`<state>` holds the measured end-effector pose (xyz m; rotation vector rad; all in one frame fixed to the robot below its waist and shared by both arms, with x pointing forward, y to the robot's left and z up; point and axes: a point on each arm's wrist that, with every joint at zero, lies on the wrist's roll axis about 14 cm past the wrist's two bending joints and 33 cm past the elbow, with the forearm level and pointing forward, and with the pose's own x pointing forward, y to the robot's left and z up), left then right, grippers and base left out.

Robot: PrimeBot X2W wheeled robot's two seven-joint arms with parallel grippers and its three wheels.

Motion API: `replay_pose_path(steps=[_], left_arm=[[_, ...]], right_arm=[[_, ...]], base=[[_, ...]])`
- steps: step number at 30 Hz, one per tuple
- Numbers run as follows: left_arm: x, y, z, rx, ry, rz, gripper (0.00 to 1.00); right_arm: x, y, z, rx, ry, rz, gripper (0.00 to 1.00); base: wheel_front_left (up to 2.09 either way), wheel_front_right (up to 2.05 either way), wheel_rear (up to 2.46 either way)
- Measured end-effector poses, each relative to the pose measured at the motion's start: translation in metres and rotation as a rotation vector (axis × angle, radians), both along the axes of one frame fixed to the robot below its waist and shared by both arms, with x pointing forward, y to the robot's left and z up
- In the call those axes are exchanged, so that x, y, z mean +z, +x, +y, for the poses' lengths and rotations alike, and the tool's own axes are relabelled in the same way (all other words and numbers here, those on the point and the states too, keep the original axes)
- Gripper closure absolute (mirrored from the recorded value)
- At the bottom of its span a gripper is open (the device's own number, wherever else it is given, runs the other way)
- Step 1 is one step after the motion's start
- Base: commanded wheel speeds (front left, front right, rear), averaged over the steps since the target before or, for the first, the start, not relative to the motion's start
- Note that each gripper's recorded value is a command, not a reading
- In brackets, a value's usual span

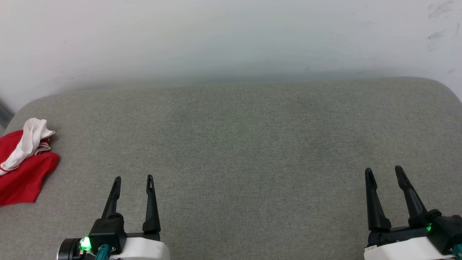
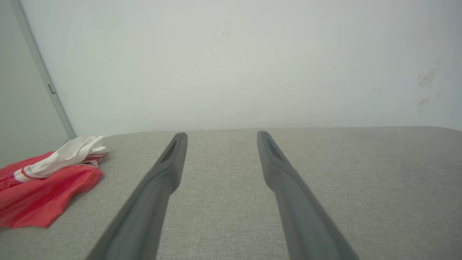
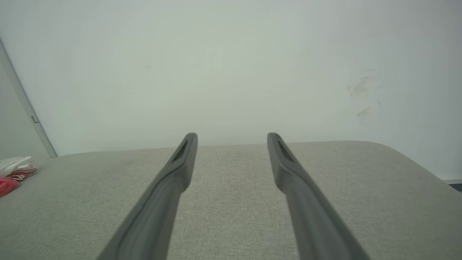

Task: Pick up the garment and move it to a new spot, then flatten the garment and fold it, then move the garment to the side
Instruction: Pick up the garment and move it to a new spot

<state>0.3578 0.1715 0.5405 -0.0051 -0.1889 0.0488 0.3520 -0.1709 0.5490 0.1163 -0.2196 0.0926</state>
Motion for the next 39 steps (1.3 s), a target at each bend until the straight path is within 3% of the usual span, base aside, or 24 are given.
replay_pose_path(steps=[16,39], left_arm=[[-0.003,-0.008,0.017,0.053,-0.01,0.008,0.0],[-0.007,-0.088,0.11,0.393,-0.049,0.012,0.0]], right_arm=[[-0.001,0.005,0.015,0.048,-0.004,0.001,0.0],[0.0,0.022,0.119,0.362,-0.036,-0.005,0.0]], base=[[0.0,0.0,0.0],[0.0,0.0,0.0]])
